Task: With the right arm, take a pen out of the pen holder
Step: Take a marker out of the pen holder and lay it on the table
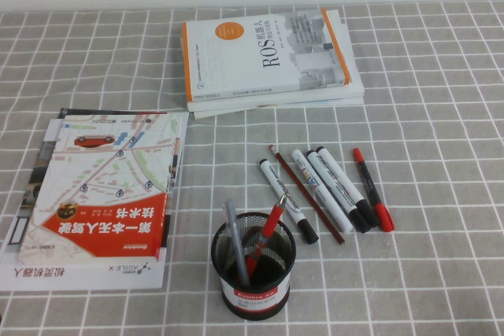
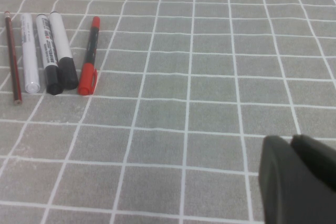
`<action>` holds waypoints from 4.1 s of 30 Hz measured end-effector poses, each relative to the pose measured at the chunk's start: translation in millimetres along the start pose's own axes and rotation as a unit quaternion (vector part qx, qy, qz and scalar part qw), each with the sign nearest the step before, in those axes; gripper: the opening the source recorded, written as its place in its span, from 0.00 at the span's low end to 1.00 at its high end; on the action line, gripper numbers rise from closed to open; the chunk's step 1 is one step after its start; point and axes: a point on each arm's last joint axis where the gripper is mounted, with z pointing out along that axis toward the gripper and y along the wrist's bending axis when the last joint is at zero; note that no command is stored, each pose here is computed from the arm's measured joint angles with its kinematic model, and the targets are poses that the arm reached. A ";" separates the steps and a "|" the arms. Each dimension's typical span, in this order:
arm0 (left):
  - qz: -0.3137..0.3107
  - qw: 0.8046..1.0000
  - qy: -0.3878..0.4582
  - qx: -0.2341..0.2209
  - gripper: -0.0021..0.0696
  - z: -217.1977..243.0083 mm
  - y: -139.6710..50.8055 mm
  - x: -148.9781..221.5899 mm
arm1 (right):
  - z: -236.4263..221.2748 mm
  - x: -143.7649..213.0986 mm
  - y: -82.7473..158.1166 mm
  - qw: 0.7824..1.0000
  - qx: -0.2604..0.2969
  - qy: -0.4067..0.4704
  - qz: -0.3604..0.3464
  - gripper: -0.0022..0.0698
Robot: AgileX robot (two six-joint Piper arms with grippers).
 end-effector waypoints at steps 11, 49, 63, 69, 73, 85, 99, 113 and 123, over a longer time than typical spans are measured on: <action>0.000 1.000 0.000 0.000 0.02 0.0 0.0 0.0 | 0.0 0.0 0.1 1.000 -0.001 0.000 0.002 0.01; 0.000 1.000 0.000 0.000 0.02 0.0 0.0 0.0 | -5.3 -110.1 30.4 0.977 -0.134 0.044 0.157 0.01; 0.000 1.000 0.000 0.000 0.02 0.0 0.0 0.0 | 56.8 -146.2 43.1 0.959 -0.208 0.160 0.104 0.01; 0.000 1.000 0.000 0.000 0.02 0.0 0.0 0.0 | 83.3 -147.7 67.7 0.948 -0.258 0.169 0.085 0.01; 0.000 1.000 0.000 0.000 0.02 0.0 0.0 0.0 | 97.5 -143.5 98.8 0.940 -0.286 0.180 0.050 0.01; 0.000 1.000 0.000 0.000 0.02 0.0 0.0 0.0 | 115.1 -123.5 173.4 0.940 -0.298 0.164 -0.030 0.03; 0.000 1.000 0.000 0.000 0.02 0.0 0.0 0.0 | 142.8 -116.0 182.6 0.955 -0.258 0.129 0.074 0.66; 0.000 1.000 0.000 0.000 0.02 0.0 0.0 0.0 | 168.4 -97.5 193.0 0.955 -0.255 0.105 0.108 0.69; 0.000 1.000 0.000 0.000 0.02 0.0 0.0 0.0 | 175.6 -89.3 197.2 0.951 -0.254 0.108 0.140 0.66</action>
